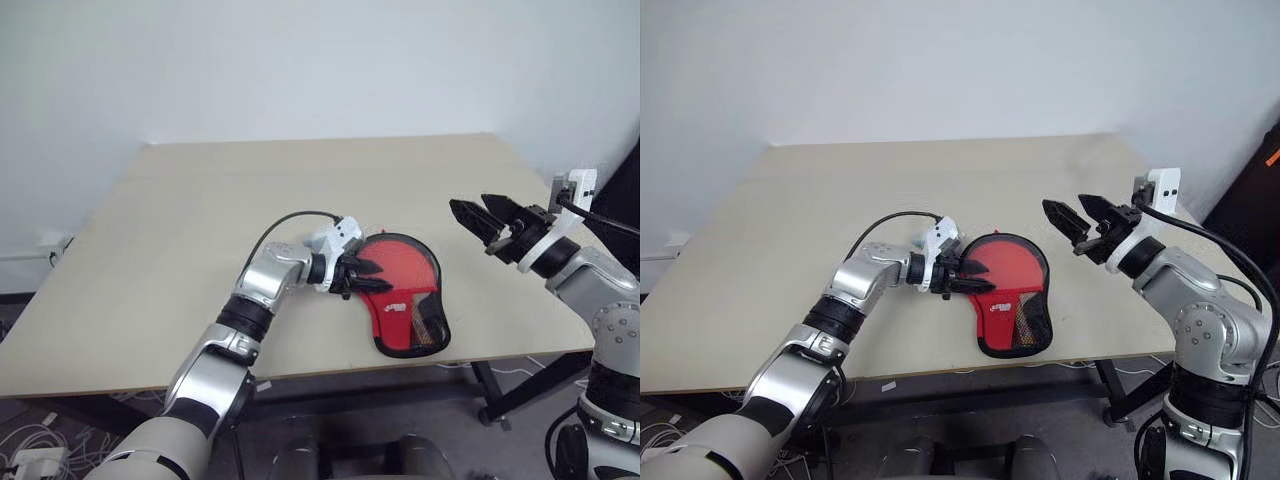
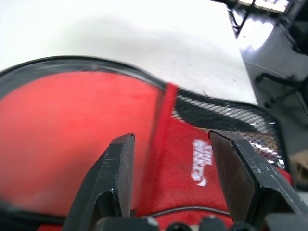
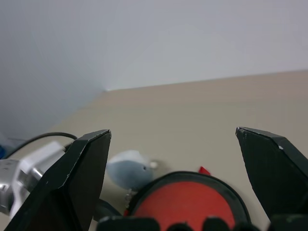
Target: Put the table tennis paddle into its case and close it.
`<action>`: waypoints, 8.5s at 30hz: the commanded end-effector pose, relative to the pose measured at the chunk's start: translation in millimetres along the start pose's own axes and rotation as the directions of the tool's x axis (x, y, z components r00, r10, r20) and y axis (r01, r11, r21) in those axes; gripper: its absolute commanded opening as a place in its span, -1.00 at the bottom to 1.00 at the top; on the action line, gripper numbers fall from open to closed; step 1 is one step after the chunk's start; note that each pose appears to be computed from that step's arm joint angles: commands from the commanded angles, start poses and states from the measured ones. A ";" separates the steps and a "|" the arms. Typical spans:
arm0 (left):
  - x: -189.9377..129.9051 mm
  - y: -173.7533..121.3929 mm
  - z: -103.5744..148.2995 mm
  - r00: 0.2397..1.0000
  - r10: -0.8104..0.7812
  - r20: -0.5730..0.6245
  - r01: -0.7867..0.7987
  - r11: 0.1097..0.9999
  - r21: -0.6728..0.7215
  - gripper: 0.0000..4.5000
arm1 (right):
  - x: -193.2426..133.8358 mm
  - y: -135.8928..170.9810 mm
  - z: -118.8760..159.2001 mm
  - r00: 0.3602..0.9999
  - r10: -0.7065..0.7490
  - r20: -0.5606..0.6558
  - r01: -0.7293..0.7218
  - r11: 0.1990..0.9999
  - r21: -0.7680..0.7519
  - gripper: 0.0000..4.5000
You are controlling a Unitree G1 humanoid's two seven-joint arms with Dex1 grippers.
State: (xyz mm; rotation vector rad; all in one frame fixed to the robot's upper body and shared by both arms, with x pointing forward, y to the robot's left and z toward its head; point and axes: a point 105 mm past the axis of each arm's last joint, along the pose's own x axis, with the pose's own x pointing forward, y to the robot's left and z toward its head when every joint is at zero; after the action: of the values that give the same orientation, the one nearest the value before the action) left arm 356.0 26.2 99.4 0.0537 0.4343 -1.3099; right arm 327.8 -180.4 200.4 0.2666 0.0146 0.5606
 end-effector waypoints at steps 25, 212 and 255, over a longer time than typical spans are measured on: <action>-2.7 -10.9 -14.2 0.988 0.131 -0.085 -0.155 0.761 -0.629 0.14 | 10.2 -15.1 -10.6 0.993 -0.115 0.011 0.114 0.992 0.060 1.00; -34.8 72.1 0.5 0.907 0.372 -0.200 -0.417 0.863 -0.287 0.84 | 27.9 24.0 -196.0 0.762 -0.089 -0.641 -0.069 0.974 -0.216 -0.57; 10.2 83.8 83.9 0.751 0.660 0.025 -0.660 0.751 -0.033 -0.44 | 1.8 50.3 -217.4 0.681 -0.017 -0.732 -0.176 0.967 -0.185 -0.57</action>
State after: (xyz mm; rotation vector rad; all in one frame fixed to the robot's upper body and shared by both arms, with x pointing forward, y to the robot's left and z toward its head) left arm 451.4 28.2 118.3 0.1326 0.4722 -0.5907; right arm 309.2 -79.4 45.4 -0.2214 0.5218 0.7095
